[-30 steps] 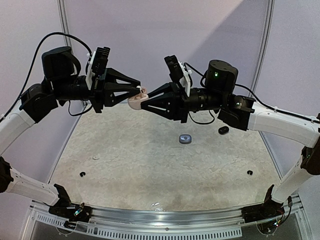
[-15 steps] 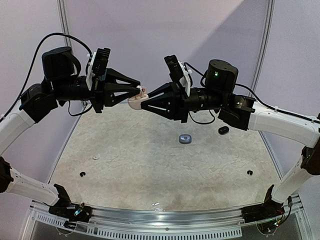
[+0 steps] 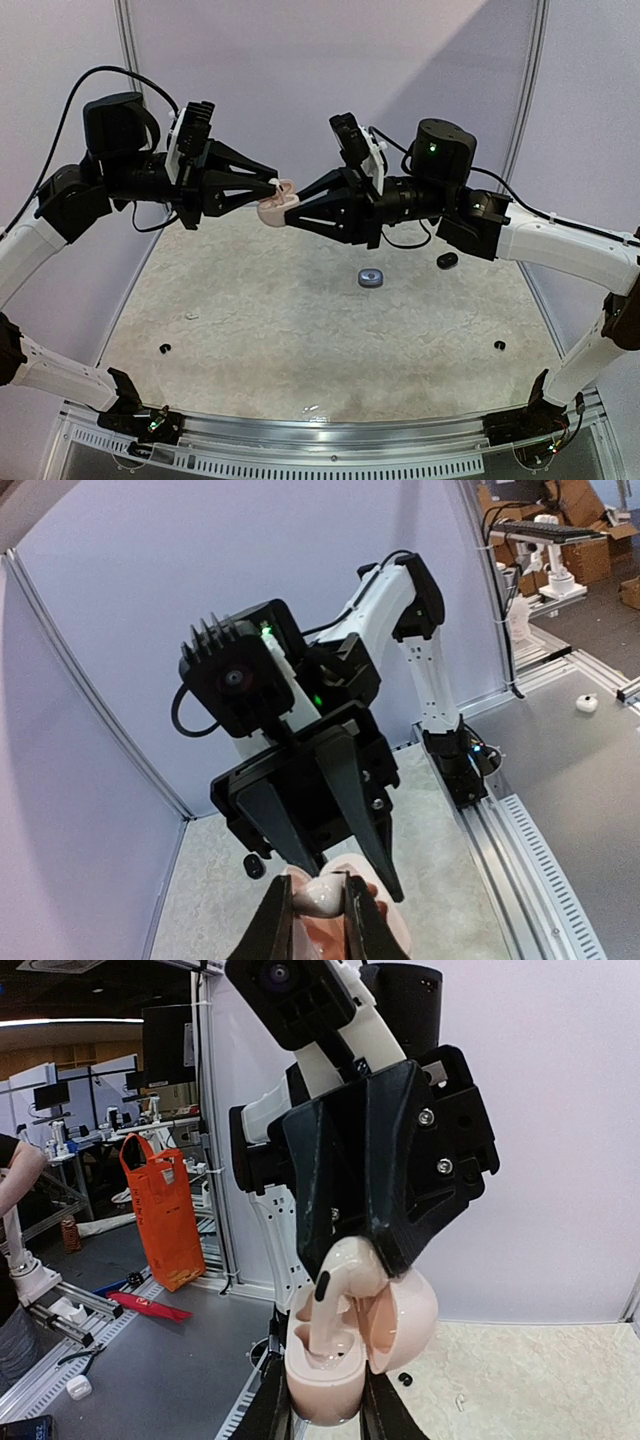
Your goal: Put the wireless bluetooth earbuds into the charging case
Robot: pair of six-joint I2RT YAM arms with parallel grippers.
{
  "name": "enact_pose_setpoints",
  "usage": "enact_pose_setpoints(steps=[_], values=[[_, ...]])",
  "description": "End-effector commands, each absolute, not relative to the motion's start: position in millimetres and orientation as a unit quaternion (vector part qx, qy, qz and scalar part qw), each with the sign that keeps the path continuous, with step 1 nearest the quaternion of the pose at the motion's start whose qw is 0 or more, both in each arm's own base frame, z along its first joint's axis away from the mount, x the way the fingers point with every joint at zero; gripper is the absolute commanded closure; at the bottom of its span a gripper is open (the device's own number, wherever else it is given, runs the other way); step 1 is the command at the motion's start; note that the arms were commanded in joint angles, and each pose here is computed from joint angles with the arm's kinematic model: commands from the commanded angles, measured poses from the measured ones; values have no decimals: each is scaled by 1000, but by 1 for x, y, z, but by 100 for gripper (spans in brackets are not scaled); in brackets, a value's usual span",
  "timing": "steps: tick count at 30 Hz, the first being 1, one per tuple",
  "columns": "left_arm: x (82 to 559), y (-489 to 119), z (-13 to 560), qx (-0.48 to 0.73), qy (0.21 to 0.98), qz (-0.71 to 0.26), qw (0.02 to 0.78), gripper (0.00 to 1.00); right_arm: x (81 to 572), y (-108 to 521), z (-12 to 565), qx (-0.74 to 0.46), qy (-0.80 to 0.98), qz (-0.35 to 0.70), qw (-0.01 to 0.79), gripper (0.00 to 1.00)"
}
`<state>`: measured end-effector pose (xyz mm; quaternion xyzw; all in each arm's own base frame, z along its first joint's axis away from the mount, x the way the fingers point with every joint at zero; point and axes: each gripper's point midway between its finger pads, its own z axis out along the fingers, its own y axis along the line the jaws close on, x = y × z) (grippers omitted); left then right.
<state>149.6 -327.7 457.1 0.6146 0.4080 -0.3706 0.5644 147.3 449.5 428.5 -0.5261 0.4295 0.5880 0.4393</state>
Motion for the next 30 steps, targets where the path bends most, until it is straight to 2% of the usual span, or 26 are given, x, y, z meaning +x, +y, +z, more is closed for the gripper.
enact_pose_setpoints(steps=[1, 6, 13, 30], values=[[126, -324, 430, 643, 424, -416, 483, 100, 141, 421, 486, -527, 361, 591, 492, 100], [119, -325, 430, 655, 410, -427, 470, 100, 133, 423, 480, -554, 351, 594, 466, 100], [117, -329, 448, 661, 378, -426, 488, 100, 133, 427, 467, -572, 360, 587, 446, 100], [105, -327, 437, 721, 341, -364, 482, 100, 141, 435, 437, -605, 388, 544, 433, 100]])
